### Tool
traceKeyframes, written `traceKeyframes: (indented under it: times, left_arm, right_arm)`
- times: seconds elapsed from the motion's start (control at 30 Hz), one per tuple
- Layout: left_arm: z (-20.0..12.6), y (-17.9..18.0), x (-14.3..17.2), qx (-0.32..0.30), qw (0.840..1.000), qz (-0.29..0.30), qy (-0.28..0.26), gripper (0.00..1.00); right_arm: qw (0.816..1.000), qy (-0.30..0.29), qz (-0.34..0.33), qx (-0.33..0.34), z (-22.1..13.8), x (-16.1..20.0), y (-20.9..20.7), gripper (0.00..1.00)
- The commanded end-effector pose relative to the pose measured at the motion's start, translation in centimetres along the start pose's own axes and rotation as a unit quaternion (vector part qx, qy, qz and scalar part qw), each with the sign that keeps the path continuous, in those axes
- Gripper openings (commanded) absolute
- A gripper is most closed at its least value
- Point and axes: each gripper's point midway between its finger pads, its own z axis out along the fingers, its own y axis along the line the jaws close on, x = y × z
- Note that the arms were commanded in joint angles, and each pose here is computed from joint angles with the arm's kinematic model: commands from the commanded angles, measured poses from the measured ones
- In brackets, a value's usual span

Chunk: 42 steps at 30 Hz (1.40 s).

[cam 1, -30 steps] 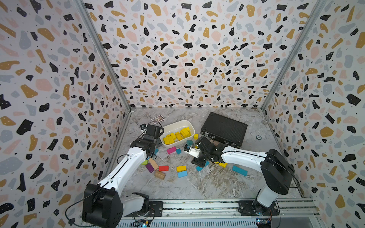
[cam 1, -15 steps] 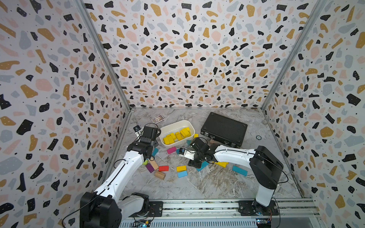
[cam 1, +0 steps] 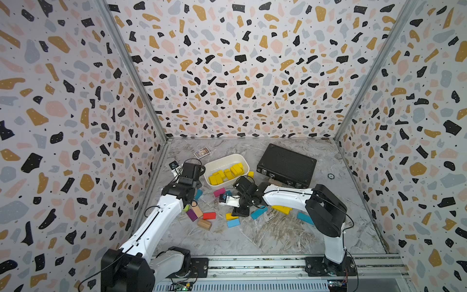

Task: Pick out the yellow building blocks
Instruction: Pick up the building block from the center of the board.

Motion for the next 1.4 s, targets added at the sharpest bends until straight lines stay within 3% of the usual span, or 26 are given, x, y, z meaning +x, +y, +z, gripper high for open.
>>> traceKeyframes:
  times: [0.0, 0.37, 0.9, 1.17, 1.37]
  left_arm:
    - [-0.4, 1.1, -0.6, -0.014, 1.0, -0.012, -0.022, 0.53]
    - [-0.8, 1.6, -0.8, -0.018, 0.999, -0.02, -0.033, 0.53]
    - [-0.9, 1.9, -0.9, -0.021, 0.999, -0.024, -0.038, 0.53]
    - [-1.2, 2.1, -1.4, -0.026, 0.998, -0.023, -0.05, 0.53]
    - [-1.0, 2.1, -1.2, -0.024, 0.998, -0.025, -0.05, 0.53]
  right_arm:
    - [0.999, -0.001, -0.016, -0.045, 0.1, -0.9, 1.3, 0.5]
    - [0.998, 0.038, -0.018, -0.037, 1.7, 0.3, 0.3, 0.46]
    - [0.996, 0.064, -0.027, 0.059, 1.2, 0.8, -3.0, 0.22]
    - [0.993, -0.013, -0.012, 0.113, -3.6, -3.2, -3.9, 0.15]
    - [0.975, -0.109, 0.081, 0.174, -7.0, -6.1, -7.3, 0.12]
